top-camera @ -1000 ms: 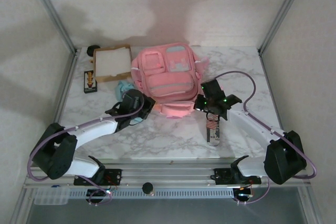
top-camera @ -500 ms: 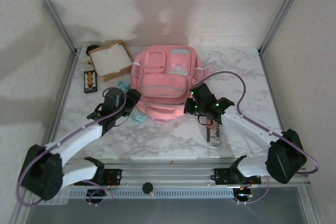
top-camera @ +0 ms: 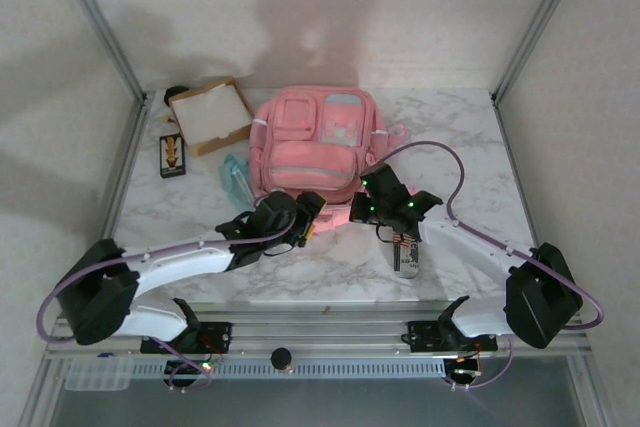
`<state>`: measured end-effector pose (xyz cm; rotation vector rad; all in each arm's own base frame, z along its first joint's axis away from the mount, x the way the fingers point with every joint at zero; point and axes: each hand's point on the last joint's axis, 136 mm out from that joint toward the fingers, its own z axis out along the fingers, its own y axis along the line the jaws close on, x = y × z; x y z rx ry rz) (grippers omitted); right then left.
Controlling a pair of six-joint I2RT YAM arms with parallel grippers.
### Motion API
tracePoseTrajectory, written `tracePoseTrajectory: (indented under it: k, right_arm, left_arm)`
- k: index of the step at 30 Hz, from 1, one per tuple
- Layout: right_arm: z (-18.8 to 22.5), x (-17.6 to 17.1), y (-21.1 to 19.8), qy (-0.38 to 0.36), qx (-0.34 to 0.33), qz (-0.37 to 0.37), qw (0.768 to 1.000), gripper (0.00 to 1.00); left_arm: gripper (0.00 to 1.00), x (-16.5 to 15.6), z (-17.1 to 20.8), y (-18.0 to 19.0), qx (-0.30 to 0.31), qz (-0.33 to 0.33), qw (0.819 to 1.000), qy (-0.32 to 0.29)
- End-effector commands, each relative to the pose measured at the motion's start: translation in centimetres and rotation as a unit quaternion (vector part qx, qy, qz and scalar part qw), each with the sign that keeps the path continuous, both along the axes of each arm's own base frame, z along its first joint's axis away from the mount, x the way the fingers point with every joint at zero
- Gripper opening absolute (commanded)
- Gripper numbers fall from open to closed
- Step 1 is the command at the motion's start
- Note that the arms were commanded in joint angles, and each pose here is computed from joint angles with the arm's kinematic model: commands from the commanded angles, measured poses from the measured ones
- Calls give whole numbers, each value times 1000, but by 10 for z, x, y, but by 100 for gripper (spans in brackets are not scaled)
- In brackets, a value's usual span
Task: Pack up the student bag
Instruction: Zip the student bag at the top-center of the table.
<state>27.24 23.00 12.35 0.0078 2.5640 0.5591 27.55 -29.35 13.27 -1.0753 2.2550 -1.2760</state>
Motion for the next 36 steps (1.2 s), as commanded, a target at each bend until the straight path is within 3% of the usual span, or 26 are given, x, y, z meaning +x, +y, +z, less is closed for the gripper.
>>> tracePoseTrajectory:
  k: [1,11,27,35,36]
  right_arm:
    - [-2,1,1,-11,-4,10,1000,0]
    - [-10,1,1,-13,0,17,1000,0]
    - [-19,3,-7,-11,-28,20,999,0]
    - [-28,22,-50,-8,-79,-30,996,0]
    - [-28,25,-56,-12,-87,-36,995,0]
  left_arm:
    - [68,18,16,-14,-35,42,999,7]
    - [51,29,-15,-54,-39,60,995,70]
    - [28,22,-84,-64,-30,110,980,166]
    - [0,29,-79,-50,1,125,981,147]
    - [0,32,-73,-49,0,124,983,136]
